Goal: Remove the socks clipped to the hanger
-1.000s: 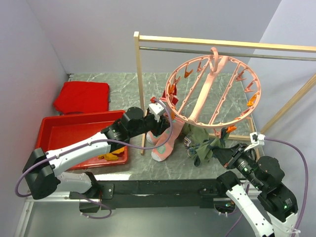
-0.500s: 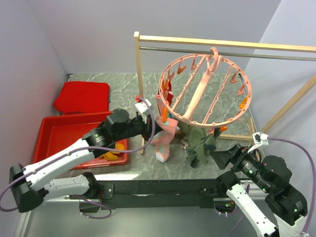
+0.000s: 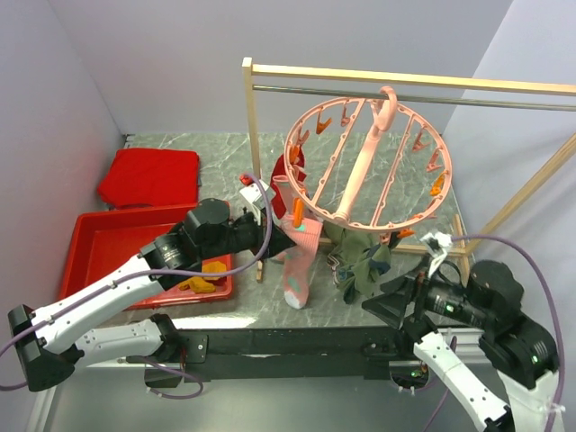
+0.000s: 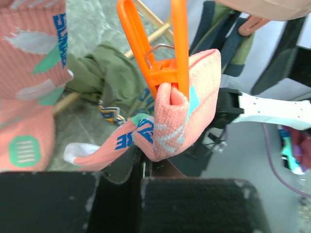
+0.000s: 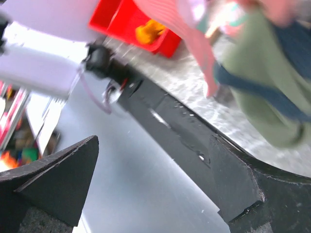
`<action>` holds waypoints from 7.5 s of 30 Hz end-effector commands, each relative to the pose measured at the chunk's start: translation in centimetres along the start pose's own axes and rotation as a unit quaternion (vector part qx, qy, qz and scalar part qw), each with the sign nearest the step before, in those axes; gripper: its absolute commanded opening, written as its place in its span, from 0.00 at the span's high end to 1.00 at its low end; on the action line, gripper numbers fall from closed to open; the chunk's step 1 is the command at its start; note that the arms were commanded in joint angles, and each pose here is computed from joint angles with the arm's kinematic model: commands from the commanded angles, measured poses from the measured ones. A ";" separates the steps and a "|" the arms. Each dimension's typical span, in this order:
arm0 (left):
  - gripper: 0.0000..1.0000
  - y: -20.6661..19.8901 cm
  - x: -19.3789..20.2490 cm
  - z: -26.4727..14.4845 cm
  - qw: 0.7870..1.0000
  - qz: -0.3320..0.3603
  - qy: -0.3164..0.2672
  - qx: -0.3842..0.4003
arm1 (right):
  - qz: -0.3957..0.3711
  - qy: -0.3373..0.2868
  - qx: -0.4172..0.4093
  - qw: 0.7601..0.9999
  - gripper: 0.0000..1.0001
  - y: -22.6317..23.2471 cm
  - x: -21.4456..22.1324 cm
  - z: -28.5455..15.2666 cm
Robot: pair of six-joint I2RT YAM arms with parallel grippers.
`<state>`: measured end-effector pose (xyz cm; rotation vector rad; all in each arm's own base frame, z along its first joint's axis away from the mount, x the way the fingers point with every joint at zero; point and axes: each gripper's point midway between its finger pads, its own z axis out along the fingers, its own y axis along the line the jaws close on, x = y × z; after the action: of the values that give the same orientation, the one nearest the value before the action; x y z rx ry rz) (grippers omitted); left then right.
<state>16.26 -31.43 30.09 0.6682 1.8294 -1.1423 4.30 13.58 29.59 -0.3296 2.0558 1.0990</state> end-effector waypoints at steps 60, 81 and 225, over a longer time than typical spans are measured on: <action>0.09 -4.8 -7.9 -1.6 0.981 -0.129 -0.132 -0.067 | -0.017 -0.012 -0.167 0.986 1.00 0.9 -1.5 7.6; 0.39 -4.3 -9.9 1.9 0.979 -0.139 -0.137 -0.062 | -0.029 -0.012 -0.164 0.986 1.00 1.4 -2.0 7.1; 0.07 13.1 -7.3 -17.0 0.870 -0.106 -0.096 -0.473 | -0.007 0.038 -0.146 0.988 0.60 -0.5 0.6 8.2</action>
<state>23.38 -4.70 32.03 -0.4520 2.0497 0.1049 8.25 19.83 25.30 -0.5187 2.0040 1.4146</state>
